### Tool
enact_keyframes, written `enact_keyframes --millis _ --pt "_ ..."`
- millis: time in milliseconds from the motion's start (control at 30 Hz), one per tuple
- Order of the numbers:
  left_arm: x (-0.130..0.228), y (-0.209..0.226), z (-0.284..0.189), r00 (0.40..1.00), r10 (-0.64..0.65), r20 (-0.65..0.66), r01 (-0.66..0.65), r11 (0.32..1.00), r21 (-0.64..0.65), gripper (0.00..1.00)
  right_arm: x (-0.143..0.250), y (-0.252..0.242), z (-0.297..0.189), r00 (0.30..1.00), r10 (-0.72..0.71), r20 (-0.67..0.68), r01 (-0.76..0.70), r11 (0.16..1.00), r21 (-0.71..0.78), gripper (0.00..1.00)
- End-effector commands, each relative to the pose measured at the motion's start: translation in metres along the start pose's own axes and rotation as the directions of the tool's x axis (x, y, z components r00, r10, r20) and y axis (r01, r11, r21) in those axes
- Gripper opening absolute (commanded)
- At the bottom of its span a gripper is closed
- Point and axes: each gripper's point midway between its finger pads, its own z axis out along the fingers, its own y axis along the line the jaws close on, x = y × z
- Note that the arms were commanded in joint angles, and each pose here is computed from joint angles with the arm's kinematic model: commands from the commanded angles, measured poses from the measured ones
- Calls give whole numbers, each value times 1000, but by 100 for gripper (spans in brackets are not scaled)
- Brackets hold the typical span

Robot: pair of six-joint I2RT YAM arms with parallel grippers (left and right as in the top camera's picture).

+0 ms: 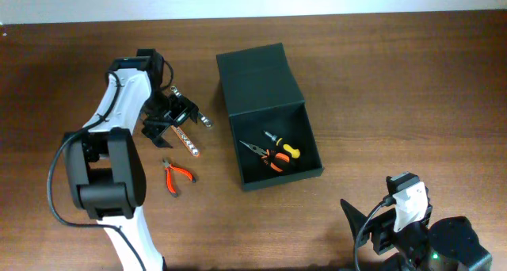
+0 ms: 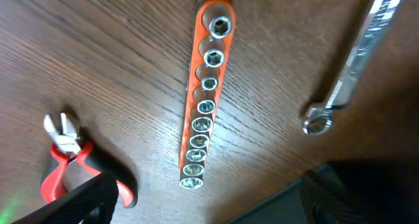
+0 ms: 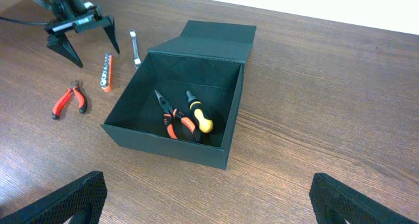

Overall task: Pack container
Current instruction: 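Move left gripper to orange socket rail and grasp it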

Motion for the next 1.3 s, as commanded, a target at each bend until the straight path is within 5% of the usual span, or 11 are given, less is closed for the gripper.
enact_keyframes --millis 0,1033,1267 --pt "1 -2 9 999 -45 -30 44 999 -16 90 -1 -2 -1 1000 10 9 -10 1000 13 99" --pt "-1 12 46 994 -75 -81 65 991 -118 89 -1 -2 -1 1000 10 9 -10 1000 13 99" --pt "3 11 53 994 -64 -89 51 990 -134 62 -1 -2 -1 1000 10 9 -10 1000 13 99"
